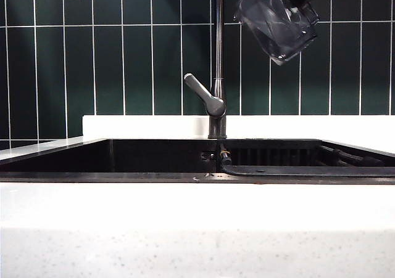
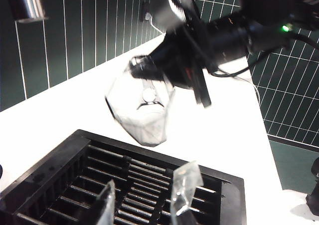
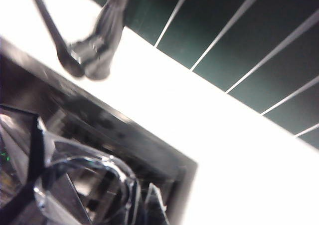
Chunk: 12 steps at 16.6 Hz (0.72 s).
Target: Pick up the mug next to the sink, go to the faucet to get some water, pour the water into the sink, and finally put the mug back to its place.
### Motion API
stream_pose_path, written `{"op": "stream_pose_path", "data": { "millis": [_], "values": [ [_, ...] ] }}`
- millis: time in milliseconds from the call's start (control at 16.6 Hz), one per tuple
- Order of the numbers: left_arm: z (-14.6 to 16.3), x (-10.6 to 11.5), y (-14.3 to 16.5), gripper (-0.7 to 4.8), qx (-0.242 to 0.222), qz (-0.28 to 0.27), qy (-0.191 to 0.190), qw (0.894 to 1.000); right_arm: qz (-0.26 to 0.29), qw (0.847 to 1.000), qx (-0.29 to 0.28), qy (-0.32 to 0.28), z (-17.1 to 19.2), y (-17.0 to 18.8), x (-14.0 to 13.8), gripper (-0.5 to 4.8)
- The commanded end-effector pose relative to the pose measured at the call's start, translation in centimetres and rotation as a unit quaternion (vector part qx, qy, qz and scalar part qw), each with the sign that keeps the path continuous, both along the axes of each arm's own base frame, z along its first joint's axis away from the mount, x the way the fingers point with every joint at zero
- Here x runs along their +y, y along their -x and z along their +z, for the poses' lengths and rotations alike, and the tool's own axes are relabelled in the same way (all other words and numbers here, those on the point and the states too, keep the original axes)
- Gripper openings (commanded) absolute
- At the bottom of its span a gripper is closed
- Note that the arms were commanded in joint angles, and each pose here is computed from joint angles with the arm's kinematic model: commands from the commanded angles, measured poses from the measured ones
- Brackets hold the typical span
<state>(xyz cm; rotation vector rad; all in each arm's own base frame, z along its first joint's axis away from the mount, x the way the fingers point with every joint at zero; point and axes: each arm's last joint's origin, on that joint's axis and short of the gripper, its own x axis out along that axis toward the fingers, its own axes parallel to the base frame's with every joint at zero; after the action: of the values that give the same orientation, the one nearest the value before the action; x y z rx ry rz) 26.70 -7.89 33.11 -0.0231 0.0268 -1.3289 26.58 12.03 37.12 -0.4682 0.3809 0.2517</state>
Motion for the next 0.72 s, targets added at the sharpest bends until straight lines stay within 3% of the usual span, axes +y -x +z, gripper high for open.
{"op": "stream_pose_path", "data": {
  "millis": [60,302,724],
  "values": [
    [0.1,0.0,0.0,1.47,-0.003,0.004,0.001,1.000,-0.020,0.994,-0.014,-0.103,0.7,-0.6,-1.0,-0.05],
    [0.1,0.0,0.0,1.47,-0.010,0.009,-0.001,1.000,-0.036,0.977,-0.024,-0.207,-1.0,-1.7,-3.3,-0.05],
    [0.1,0.1,-0.1,1.47,-0.036,0.033,-0.008,0.999,-0.083,0.958,-0.130,-0.241,-6.5,-0.7,-7.6,-0.05]
  ]
}}
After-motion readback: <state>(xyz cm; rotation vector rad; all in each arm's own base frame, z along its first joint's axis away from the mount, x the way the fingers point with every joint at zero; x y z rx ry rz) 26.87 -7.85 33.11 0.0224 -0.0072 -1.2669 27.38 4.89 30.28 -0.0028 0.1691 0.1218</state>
